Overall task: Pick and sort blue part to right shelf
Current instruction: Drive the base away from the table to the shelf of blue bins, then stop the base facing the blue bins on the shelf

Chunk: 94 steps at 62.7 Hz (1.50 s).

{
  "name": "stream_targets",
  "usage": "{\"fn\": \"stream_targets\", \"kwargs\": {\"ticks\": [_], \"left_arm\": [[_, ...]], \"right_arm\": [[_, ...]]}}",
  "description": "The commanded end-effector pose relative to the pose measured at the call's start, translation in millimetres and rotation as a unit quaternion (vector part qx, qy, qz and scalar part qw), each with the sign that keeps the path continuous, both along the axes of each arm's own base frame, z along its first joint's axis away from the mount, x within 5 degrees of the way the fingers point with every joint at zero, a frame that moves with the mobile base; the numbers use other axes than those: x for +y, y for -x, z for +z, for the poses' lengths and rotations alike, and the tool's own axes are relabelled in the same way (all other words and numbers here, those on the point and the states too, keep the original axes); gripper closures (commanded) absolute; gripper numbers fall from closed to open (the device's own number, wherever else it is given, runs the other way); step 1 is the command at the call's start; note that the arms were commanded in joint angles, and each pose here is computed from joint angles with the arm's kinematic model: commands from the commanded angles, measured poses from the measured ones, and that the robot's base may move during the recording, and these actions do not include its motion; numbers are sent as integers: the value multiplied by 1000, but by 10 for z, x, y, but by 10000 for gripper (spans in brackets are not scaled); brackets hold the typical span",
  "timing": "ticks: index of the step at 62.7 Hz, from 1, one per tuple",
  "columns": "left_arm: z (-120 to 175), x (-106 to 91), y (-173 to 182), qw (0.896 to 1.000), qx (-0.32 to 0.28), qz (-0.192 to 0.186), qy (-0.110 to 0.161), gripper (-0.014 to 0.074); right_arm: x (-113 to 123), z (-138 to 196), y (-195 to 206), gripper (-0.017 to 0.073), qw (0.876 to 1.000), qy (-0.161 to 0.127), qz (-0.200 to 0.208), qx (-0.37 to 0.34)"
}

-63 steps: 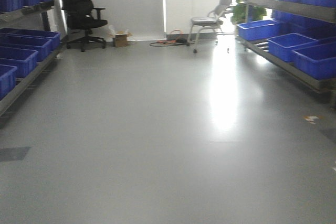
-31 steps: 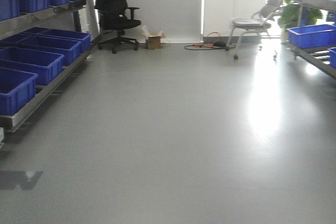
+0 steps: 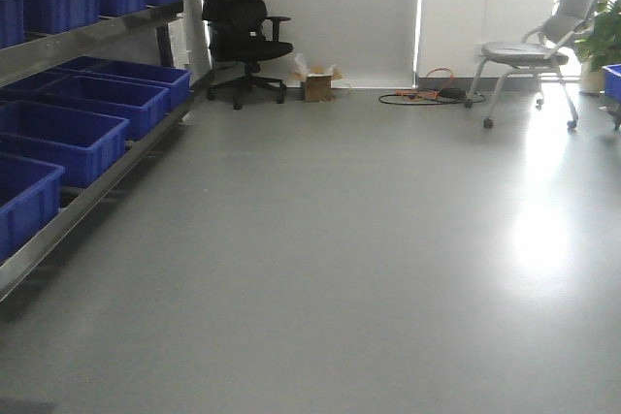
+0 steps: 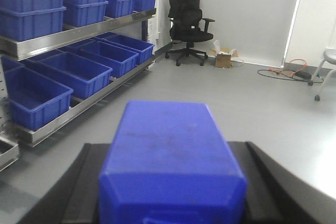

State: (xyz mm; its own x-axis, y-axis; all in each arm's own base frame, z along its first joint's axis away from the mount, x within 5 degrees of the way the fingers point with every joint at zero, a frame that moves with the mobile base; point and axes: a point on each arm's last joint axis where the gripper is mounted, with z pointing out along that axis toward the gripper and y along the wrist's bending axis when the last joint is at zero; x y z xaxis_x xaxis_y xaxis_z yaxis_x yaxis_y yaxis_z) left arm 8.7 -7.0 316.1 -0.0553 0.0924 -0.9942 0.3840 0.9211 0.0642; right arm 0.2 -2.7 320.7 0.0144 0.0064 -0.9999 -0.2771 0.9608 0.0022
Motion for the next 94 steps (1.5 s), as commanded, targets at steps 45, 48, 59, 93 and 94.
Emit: {"fn": "stream_targets", "kwargs": {"ticks": [45, 48, 59, 93, 94], "left_arm": [[148, -1, -5, 999, -41, -3, 21, 313], [148, -1, -5, 999, -41, -3, 21, 313], [148, -1, -5, 999, -41, -3, 21, 313], [148, -1, -5, 999, -41, -3, 21, 313], [148, -1, -5, 999, -41, -3, 21, 313]], "right_arm": [[-6, 169, 19, 300, 999, -8, -1, -53], [-6, 169, 19, 300, 999, -8, -1, -53], [-6, 169, 19, 300, 999, -8, -1, -53], [-6, 169, 19, 300, 999, -8, -1, -53], [-6, 169, 19, 300, 999, -8, -1, -53]]}}
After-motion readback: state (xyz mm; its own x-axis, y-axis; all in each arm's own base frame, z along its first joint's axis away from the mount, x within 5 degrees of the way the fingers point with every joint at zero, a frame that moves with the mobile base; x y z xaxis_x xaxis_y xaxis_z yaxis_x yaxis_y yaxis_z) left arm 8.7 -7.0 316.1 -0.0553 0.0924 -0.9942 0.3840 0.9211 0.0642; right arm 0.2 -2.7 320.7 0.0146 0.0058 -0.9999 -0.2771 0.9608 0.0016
